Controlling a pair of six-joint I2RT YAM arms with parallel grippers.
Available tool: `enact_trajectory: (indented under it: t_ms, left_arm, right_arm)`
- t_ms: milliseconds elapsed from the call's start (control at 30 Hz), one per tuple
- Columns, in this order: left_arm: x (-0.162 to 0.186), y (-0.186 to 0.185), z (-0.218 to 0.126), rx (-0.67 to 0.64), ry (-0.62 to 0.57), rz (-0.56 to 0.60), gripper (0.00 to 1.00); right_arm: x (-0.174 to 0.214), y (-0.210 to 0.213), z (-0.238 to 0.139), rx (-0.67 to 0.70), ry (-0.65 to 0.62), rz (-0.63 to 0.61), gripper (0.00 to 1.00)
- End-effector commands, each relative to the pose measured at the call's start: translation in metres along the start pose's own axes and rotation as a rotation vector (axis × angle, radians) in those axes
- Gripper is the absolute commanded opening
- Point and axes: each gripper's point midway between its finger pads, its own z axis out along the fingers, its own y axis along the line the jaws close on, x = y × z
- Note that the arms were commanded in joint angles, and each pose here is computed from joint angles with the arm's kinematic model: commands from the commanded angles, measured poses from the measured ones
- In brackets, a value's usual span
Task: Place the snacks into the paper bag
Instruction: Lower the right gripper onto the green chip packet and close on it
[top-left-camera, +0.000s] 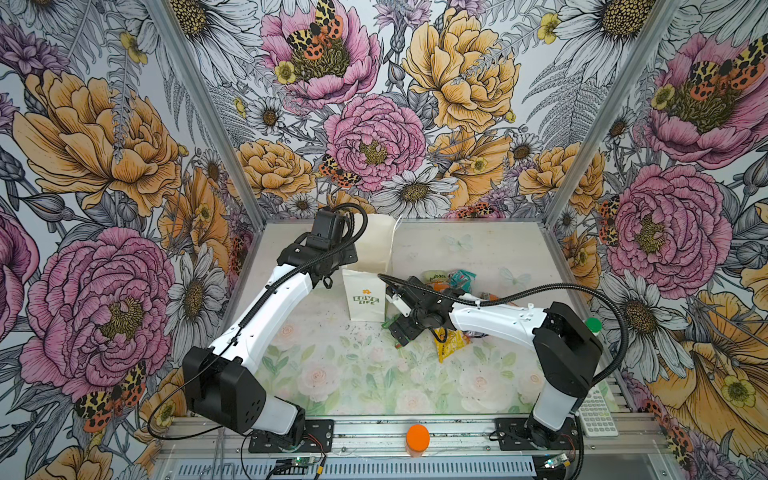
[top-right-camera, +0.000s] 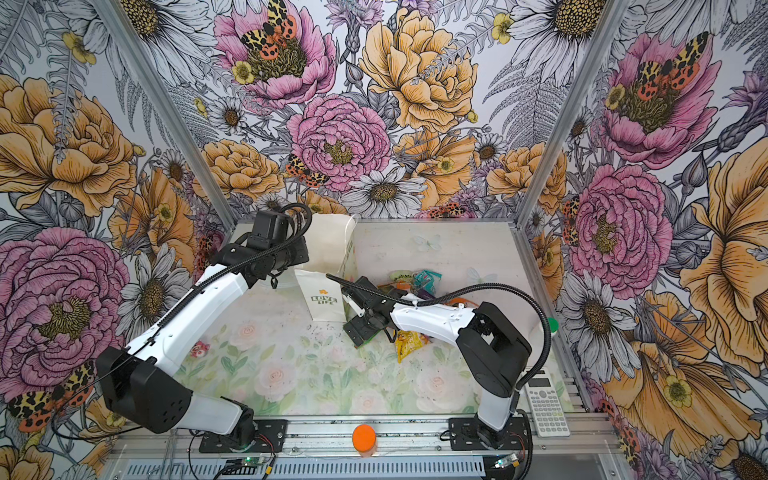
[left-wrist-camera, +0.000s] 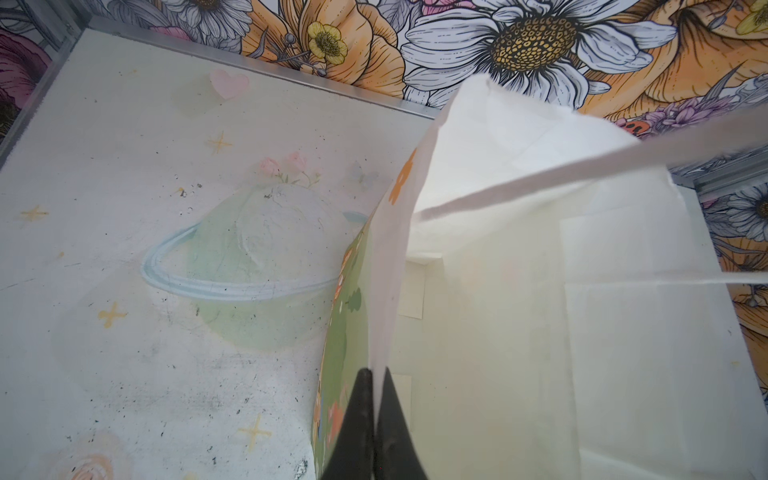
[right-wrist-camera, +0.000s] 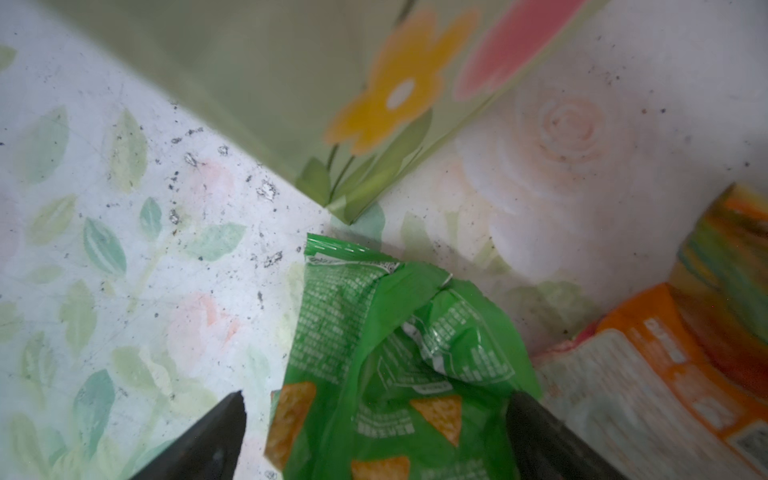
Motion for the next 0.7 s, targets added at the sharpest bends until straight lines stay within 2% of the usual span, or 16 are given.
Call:
enact_trajectory:
  t_ms: [0,300,667]
  left_arm:
    - [-0.014,-0.006,-0.004,0.015,-0.060,-0.031,0.00]
    - [-0.012,-0.007,-0.003,0.022,-0.051,-0.029,0.00]
    - [-0.011,-0.004,-0.003,0.010,-0.052,-0.031,0.00]
  right_arm:
    - [0.008,-0.008,0.010,0.063,0.031,-0.022,1.00]
    - [0.013,-0.014,0.021,0.114,0.058,-0.041,0.98]
    - [0.010,-0.016,0.014,0.131,0.040,-0.058,0.80]
